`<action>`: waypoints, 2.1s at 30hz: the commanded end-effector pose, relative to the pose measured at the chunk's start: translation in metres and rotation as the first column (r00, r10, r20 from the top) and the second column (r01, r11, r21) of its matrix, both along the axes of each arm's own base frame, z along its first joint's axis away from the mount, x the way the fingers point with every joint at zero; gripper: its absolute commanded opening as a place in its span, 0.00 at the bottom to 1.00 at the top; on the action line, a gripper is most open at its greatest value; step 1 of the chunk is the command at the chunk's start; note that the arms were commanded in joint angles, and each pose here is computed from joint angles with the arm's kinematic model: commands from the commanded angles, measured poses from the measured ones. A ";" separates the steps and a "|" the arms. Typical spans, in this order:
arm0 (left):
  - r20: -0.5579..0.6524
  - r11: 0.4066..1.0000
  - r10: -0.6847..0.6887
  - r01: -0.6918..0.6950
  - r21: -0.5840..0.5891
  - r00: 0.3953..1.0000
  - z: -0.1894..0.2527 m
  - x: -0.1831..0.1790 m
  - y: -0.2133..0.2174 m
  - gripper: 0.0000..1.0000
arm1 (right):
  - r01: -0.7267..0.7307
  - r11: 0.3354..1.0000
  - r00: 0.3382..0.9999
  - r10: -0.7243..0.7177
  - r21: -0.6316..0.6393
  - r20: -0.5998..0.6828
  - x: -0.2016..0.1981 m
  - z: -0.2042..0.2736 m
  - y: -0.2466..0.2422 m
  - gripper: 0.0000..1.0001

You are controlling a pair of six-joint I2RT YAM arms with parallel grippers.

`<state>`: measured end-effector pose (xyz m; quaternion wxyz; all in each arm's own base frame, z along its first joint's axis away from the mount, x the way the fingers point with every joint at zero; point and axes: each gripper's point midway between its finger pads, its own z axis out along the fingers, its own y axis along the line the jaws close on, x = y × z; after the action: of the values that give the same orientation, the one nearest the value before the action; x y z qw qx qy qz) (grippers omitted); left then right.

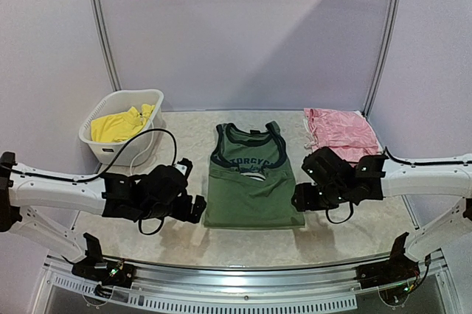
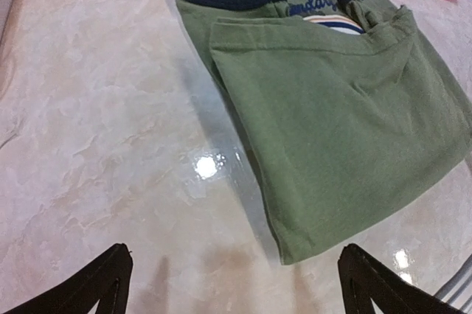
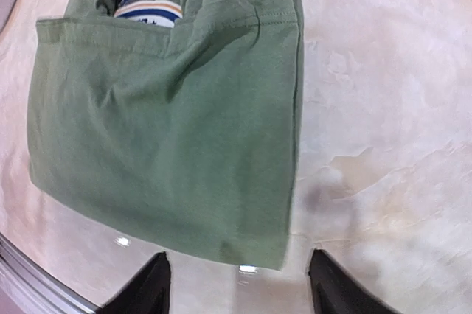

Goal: Fold and stack the mixed laundry pile
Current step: Adjust the 2/3-rectangle-folded tank top at the center of the board, then pick up the 2/3-rectangle-folded tank top from the center of the board.

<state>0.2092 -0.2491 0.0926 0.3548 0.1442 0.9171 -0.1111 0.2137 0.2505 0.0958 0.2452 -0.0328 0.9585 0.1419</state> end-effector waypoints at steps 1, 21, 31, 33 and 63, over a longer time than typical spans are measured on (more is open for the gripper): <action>0.032 0.997 0.036 -0.038 0.063 0.999 -0.001 -0.003 0.023 1.00 | 0.076 0.997 0.997 -0.075 -0.034 0.017 -0.006 -0.004 -0.028 0.75; -0.145 0.962 -0.155 0.116 -0.247 0.977 -0.027 -0.050 -0.011 0.75 | 0.101 0.906 0.990 -0.049 0.411 -0.134 -0.033 -0.034 -0.016 0.76; -0.234 0.949 -0.167 0.092 -0.301 0.958 -0.050 -0.056 -0.030 0.63 | 0.093 0.909 0.982 -0.017 0.406 -0.187 -0.034 -0.057 -0.011 0.55; -0.243 0.951 -0.162 0.086 -0.296 0.957 -0.053 -0.056 -0.030 0.61 | 0.097 0.915 0.981 -0.021 0.392 -0.193 -0.034 -0.063 -0.012 0.54; -0.242 0.977 -0.084 0.032 -0.210 0.967 -0.082 -0.038 -0.035 0.36 | 0.108 0.933 0.972 -0.027 0.342 -0.232 -0.037 -0.093 -0.019 0.01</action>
<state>0.1716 -0.2808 0.0181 0.2482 0.1137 0.9314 -0.2408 0.1840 0.2418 0.0147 0.1551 0.0573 0.9315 0.3240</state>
